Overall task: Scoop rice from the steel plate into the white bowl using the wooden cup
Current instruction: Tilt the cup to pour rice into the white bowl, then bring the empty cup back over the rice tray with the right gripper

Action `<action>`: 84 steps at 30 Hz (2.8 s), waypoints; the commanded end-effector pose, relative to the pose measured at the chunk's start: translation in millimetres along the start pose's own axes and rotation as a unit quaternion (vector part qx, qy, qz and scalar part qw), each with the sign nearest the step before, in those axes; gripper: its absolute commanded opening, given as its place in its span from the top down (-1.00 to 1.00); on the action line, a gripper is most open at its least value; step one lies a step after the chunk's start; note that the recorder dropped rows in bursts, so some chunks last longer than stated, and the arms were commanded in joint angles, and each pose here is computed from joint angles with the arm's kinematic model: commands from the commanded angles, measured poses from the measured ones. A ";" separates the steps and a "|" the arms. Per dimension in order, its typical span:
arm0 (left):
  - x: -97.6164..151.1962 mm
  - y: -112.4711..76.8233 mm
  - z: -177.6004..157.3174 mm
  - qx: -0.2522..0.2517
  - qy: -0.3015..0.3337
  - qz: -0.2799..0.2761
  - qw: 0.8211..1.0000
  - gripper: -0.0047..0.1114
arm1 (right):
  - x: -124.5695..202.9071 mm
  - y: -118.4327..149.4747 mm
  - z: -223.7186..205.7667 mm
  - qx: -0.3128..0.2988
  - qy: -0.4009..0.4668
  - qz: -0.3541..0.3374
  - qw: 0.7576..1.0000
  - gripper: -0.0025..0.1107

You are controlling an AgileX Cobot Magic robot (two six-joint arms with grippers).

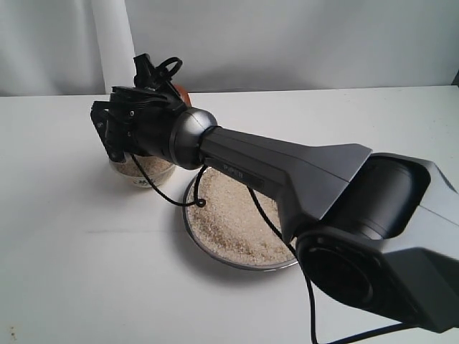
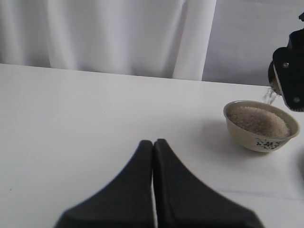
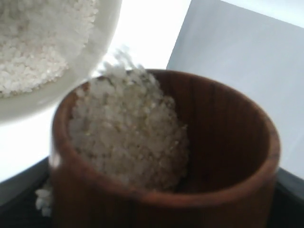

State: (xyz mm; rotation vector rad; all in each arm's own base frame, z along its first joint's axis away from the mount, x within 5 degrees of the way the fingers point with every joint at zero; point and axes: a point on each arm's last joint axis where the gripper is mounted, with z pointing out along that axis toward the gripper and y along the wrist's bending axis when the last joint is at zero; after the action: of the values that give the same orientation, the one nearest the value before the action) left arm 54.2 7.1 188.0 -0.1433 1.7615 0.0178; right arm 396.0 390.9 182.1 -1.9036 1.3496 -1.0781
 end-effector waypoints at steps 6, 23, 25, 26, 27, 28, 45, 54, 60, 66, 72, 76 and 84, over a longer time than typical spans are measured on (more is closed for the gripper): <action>0.1 -0.5 0.2 0.004 -0.002 -0.004 1.000 0.92 | -6.8 2.4 -5.3 0.037 0.010 -0.084 0.996 0.96; 0.1 -0.5 0.2 0.004 -0.002 -0.004 1.000 0.92 | -5.3 2.3 -3.0 0.069 0.030 -0.113 0.991 0.96; 0.1 -0.5 0.2 0.004 -0.002 -0.004 1.000 0.92 | -5.8 1.3 -3.1 0.075 0.028 -0.117 0.990 0.96; 0.1 -0.5 0.2 0.004 -0.002 -0.004 1.000 0.92 | -5.8 0.6 -3.2 0.078 0.029 -0.122 0.989 0.96; 0.1 -0.5 0.2 0.004 -0.002 -0.004 1.000 0.92 | -6.3 0.0 -3.3 0.082 0.027 -0.126 0.988 0.96; 0.1 -0.5 0.2 0.004 -0.002 -0.004 1.000 0.92 | -6.8 -0.6 -3.4 0.086 0.025 -0.129 0.988 0.96; 0.1 -0.5 0.2 0.004 -0.002 -0.003 1.000 0.92 | -14.0 -2.7 -6.6 0.104 0.011 -0.206 0.973 0.96; 0.1 -0.5 0.2 0.004 -0.002 -0.003 1.000 0.92 | -12.8 -8.4 -8.0 0.133 0.028 -0.232 0.963 0.96; 0.1 -0.5 0.2 0.004 -0.002 -0.004 1.000 0.92 | -12.8 -8.5 -8.0 0.134 0.028 -0.233 0.963 0.96; 0.1 -0.5 0.2 0.004 -0.002 -0.004 1.000 0.92 | -14.0 -4.0 -6.9 0.111 0.010 -0.190 0.975 0.96; 0.1 -0.5 0.2 0.004 -0.002 -0.003 1.000 0.92 | -11.1 -6.9 -9.9 0.105 -0.009 0.029 0.994 0.96; 0.1 -0.5 0.2 0.004 -0.002 -0.003 1.000 0.92 | -5.1 -17.9 -24.0 0.052 -0.041 0.122 0.990 0.96; 0.1 -0.5 0.2 0.004 -0.002 -0.004 1.000 0.92 | 26.6 -64.4 -87.5 -0.043 -0.144 0.271 0.951 0.96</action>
State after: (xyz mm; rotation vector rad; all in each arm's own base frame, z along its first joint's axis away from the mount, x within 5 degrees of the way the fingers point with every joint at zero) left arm 54.2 7.1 188.0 -0.1433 1.7615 0.0178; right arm 363.0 397.8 253.5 -1.5654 1.5902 -0.5760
